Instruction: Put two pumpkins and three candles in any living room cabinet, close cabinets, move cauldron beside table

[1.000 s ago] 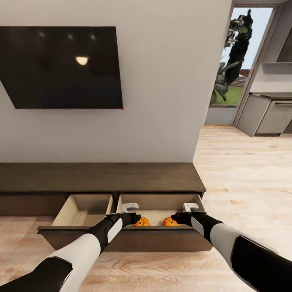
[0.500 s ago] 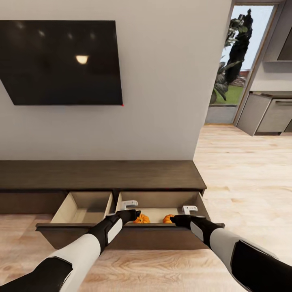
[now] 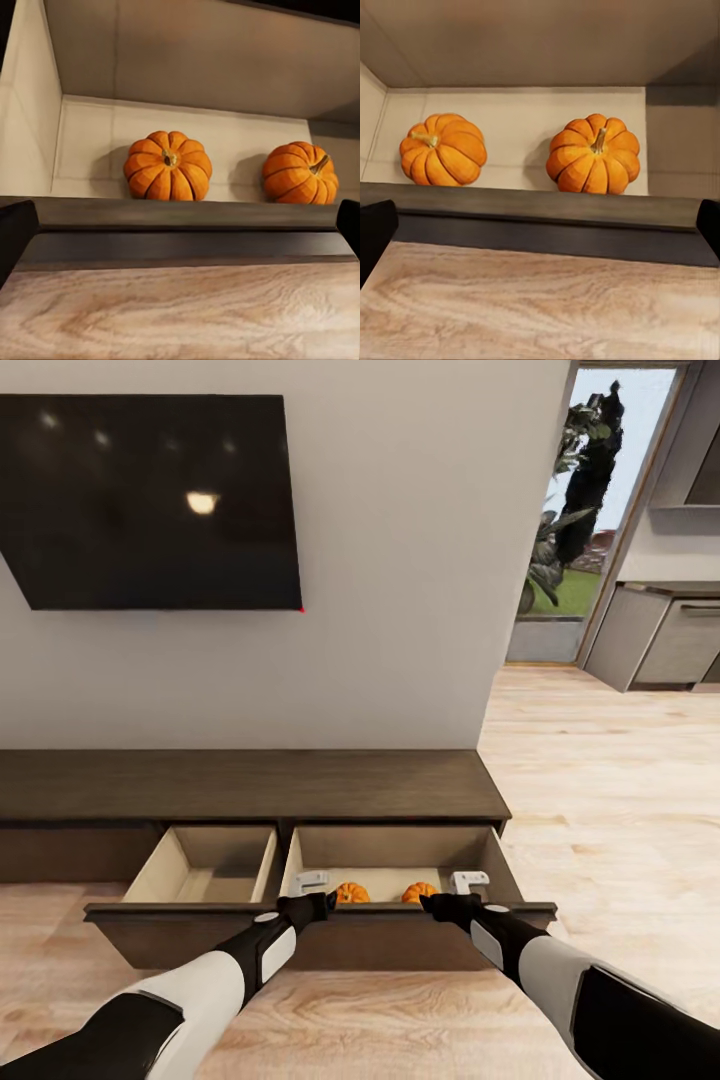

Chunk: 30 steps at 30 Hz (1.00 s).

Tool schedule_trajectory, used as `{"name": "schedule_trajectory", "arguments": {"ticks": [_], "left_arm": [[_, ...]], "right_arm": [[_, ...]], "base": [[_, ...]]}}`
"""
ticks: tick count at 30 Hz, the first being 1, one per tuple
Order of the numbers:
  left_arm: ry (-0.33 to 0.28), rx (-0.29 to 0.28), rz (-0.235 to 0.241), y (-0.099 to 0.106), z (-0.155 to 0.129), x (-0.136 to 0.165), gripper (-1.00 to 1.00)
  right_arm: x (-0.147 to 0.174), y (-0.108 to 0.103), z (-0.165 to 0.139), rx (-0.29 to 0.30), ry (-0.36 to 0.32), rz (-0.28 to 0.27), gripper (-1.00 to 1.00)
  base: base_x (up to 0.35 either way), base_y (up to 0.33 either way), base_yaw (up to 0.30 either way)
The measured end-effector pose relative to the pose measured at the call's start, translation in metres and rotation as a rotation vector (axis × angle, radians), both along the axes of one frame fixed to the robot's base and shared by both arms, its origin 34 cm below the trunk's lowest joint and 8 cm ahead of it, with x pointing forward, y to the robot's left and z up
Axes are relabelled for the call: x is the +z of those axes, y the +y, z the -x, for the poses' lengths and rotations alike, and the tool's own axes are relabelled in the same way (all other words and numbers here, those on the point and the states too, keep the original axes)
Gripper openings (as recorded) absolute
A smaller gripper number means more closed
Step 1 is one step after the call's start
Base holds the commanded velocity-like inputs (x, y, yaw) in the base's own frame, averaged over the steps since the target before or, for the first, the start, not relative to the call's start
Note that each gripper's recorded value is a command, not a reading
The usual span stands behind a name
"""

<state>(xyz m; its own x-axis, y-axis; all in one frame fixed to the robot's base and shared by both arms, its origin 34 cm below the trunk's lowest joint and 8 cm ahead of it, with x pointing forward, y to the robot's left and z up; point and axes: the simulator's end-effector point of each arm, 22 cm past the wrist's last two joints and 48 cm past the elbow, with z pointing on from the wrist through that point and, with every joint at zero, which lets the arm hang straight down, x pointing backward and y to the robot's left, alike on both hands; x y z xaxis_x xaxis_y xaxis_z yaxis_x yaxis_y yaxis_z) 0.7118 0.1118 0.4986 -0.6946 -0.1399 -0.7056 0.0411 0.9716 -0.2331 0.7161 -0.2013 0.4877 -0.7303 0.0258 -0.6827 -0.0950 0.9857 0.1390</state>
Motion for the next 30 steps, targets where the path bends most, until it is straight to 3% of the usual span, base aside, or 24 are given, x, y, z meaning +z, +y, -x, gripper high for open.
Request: {"name": "schedule_trajectory", "arguments": {"ticks": [11,30], "left_arm": [[-0.058,0.011,-0.003,0.003,-0.004,-0.014,1.0],[-0.046,0.01,-0.068,0.012,0.01,-0.062,1.0]], "right_arm": [[-0.023,-0.001,0.007,-0.004,-0.069,0.002,1.0],[-0.07,-0.001,0.024,-0.002,-0.094,0.008,1.0]], "base": [[0.0,0.0,0.0],[0.0,0.0,0.0]]}}
